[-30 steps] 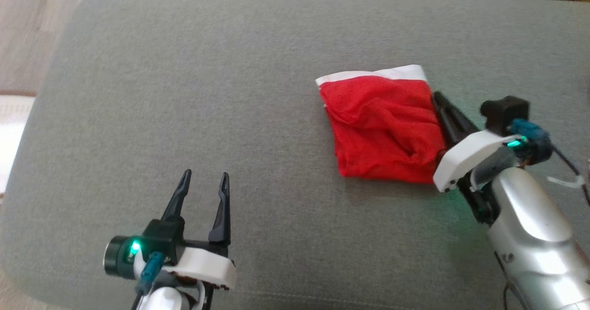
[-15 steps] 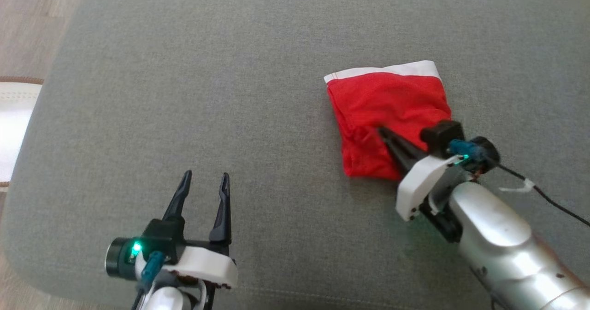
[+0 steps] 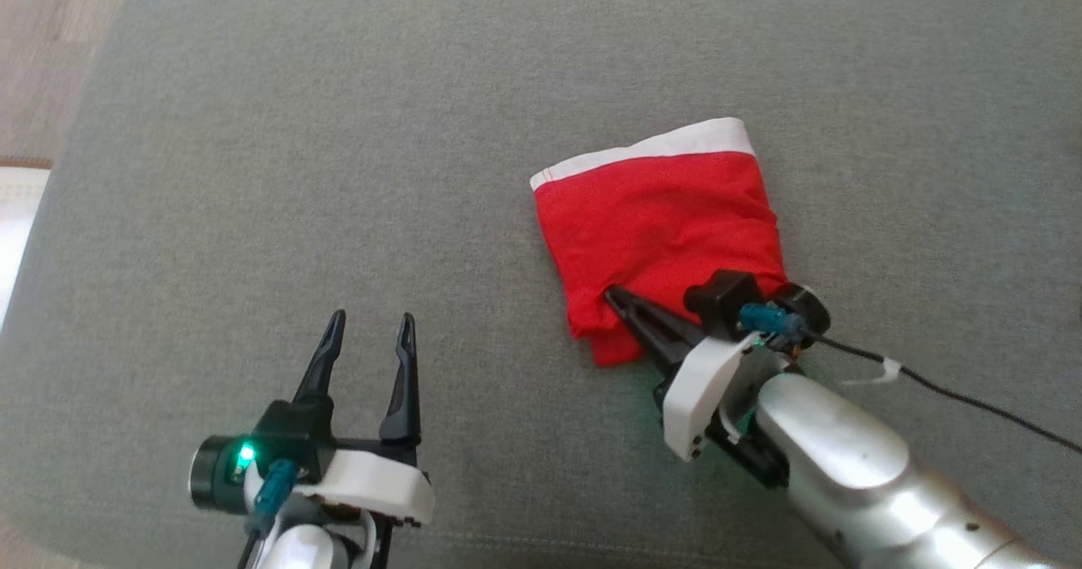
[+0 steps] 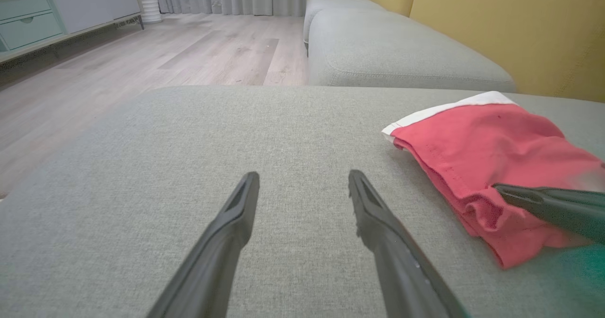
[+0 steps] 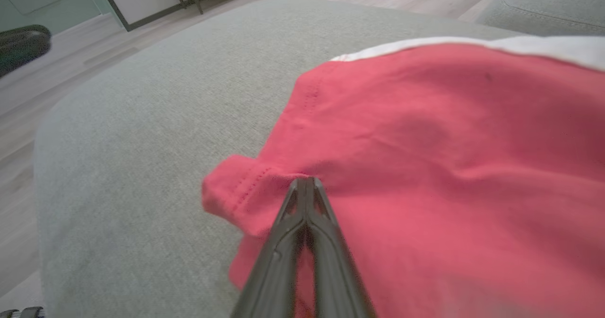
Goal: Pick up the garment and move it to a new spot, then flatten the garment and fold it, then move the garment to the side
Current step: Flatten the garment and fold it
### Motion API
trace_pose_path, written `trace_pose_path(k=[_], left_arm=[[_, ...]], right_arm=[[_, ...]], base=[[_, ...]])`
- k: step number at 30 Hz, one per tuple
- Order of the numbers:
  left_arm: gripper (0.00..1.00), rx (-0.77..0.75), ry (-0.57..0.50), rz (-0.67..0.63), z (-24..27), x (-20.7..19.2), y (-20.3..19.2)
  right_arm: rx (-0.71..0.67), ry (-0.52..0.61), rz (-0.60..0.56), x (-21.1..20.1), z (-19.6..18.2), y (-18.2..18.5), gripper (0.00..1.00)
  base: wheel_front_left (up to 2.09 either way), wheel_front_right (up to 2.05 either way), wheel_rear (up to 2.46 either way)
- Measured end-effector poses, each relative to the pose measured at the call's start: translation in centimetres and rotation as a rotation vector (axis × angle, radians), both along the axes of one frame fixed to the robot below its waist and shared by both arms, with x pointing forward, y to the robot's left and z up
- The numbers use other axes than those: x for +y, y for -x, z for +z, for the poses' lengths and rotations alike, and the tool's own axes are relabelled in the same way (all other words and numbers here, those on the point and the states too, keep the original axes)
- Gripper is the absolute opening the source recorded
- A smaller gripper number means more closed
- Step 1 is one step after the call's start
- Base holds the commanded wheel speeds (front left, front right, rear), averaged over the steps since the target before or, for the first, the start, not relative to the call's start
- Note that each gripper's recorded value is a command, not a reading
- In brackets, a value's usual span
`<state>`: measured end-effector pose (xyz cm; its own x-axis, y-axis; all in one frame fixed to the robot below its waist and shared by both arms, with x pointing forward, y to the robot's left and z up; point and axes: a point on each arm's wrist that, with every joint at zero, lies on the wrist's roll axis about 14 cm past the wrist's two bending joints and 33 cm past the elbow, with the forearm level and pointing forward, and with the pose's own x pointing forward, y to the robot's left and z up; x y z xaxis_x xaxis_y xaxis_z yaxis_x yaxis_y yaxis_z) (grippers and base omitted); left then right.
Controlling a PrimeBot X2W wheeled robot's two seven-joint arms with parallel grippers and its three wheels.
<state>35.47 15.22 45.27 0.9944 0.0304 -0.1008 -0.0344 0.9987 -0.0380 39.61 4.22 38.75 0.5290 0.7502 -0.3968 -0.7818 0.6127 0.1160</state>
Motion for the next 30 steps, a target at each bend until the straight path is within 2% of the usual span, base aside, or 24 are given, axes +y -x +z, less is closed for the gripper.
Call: trace_pose_path(k=[6,12,16,20,21,24,25,27,29,30], left_arm=[[1.00,-0.022,0.003,-0.022,0.6,-0.7,-0.2],[1.00,-0.046,0.009,-0.051,1.3,-1.6,-0.3],[1.00,-0.046,0.011,-0.056,1.4,-1.7,0.6],[1.00,-0.059,0.006,-0.051,1.8,-1.4,1.2],[1.00,-0.071,0.003,-0.055,2.1,-1.4,1.4],[1.00,-0.079,0.003,-0.050,2.3,-1.0,1.8],[1.00,-0.070,0.003,-0.053,2.0,-1.0,2.1],[1.00,-0.046,0.007,-0.062,1.3,-1.2,3.0],[1.00,-0.031,0.007,-0.064,0.8,-1.1,3.8],[1.00,-0.026,0.002,-0.060,0.6,-0.9,4.0]], right_arm=[[0.030,-0.017,-0.007,0.1,-0.4,2.4,0.00],[0.091,0.036,-0.022,-1.2,-2.0,4.9,0.00],[0.080,-0.001,-0.060,-1.5,-0.9,5.1,0.00],[0.026,-0.090,-0.168,-3.0,1.2,3.8,0.00],[-0.005,-0.134,-0.247,-4.7,2.3,2.8,0.00],[-0.051,-0.174,-0.361,-7.7,3.5,1.9,0.00],[-0.068,-0.186,-0.397,-8.7,3.9,1.7,0.02],[-0.095,-0.206,-0.464,-10.6,4.6,1.7,0.15],[-0.130,-0.224,-0.526,-12.4,5.4,1.8,0.38],[-0.155,-0.233,-0.558,-13.4,6.0,1.8,0.55]], base=[[0.00,0.00,0.00],[0.00,0.00,0.00],[0.00,0.00,0.00],[0.00,0.00,0.00],[0.00,0.00,0.00],[0.00,0.00,0.00],[0.00,0.00,0.00],[0.00,0.00,0.00],[0.00,0.00,0.00],[0.00,0.00,0.00]])
